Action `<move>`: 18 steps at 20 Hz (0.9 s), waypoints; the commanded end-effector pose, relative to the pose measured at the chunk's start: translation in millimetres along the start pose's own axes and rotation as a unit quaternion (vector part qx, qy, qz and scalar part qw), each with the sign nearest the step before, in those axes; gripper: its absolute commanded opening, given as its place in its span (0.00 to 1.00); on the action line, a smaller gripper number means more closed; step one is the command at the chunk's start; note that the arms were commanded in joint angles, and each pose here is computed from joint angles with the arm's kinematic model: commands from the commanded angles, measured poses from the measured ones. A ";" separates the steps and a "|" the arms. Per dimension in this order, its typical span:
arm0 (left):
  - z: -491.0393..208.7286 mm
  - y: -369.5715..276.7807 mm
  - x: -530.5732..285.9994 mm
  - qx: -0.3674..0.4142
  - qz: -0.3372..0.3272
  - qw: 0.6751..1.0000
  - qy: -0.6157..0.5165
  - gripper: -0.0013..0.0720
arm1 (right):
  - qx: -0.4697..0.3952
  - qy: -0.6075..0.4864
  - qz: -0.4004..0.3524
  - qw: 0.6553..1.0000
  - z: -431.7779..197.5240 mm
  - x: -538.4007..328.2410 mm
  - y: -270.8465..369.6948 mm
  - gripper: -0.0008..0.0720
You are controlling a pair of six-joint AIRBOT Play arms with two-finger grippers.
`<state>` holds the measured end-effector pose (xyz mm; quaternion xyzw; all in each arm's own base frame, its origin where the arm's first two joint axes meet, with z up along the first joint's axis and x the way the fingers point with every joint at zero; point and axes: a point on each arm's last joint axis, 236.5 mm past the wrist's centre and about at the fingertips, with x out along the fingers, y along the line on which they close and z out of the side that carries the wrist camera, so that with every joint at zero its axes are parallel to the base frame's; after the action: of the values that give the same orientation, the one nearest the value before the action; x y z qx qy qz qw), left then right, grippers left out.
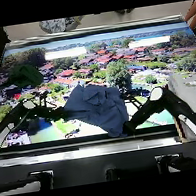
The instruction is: Fold the shirts.
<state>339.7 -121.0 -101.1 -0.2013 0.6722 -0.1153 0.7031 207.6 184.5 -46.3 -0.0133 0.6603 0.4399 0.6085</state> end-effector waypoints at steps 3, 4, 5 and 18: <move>-0.2 -4.7 -7.7 0.007 -0.003 1.000 -0.005 0.06 | -0.046 -0.002 -0.072 0.996 21.3 35.4 -0.4 1.00; 0.6 -6.1 -10.1 0.009 -0.004 1.000 -0.009 0.06 | -0.038 0.003 -0.105 0.994 21.4 38.2 -12.3 1.00; 1.3 -7.5 -12.6 0.010 -0.005 1.000 -0.012 0.06 | -0.022 0.008 -0.132 0.991 20.1 39.2 -22.9 0.98; 40.9 -179.4 -451.2 0.210 -0.042 0.789 -0.576 0.06 | -0.117 -0.397 -0.510 0.754 121.0 -375.2 62.1 0.06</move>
<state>408.2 -98.9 207.7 -0.1123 0.3152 -0.1566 0.9293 357.8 165.6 143.9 -0.2250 0.3788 0.2399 0.8651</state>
